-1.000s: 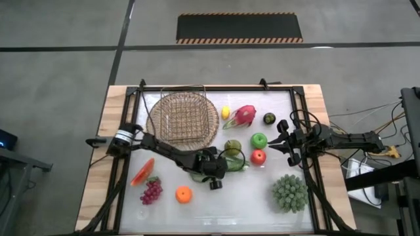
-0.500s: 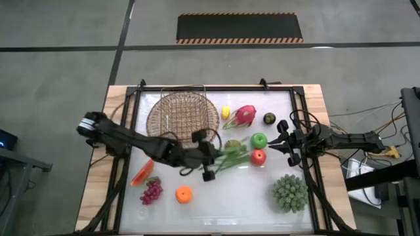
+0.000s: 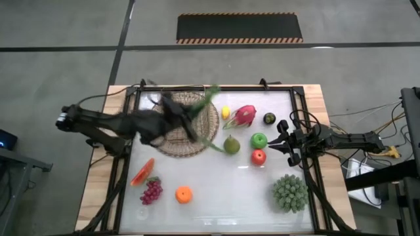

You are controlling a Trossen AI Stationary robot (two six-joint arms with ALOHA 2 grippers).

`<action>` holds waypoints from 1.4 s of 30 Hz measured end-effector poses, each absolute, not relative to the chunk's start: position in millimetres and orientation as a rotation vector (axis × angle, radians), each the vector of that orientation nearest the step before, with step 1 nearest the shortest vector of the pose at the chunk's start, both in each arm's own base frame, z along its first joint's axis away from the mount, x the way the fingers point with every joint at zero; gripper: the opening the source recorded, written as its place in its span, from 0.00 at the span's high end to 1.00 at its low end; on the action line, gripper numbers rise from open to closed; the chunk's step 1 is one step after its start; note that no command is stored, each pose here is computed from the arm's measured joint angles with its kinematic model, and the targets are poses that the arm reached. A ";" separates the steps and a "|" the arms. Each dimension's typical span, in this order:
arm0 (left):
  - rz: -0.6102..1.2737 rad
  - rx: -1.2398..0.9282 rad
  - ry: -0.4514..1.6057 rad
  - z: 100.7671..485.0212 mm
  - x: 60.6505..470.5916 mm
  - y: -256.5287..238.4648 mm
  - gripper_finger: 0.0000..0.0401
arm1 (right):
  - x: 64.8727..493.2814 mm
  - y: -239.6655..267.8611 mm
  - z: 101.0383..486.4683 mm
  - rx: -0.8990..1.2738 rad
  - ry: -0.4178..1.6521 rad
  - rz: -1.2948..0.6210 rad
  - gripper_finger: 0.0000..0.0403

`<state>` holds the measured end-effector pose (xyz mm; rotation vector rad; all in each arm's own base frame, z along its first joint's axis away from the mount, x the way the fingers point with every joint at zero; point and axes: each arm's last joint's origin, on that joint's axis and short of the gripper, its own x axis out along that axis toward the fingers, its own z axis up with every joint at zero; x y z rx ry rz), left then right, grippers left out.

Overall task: Build produce basket
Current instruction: Put the green string beans into the wire basket

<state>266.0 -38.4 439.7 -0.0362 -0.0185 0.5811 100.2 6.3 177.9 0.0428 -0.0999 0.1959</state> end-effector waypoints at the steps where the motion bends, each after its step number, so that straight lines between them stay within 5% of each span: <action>1: 0.590 -0.044 -0.065 448.5 259.3 -34.7 0.98 | 100.2 6.3 178.0 0.042 -0.100 0.196 0.91; 12: 0.822 0.080 -0.342 497.9 223.3 15.2 0.98 | 100.2 6.3 178.0 0.029 -0.102 0.195 0.91; 25: 1.146 0.286 -0.301 513.0 208.9 76.6 0.98 | 100.2 6.3 177.9 0.013 -0.103 0.193 0.91; 42: 0.906 0.009 -0.197 425.1 274.5 57.3 0.98 | 100.4 5.5 177.1 0.011 -0.095 0.167 0.91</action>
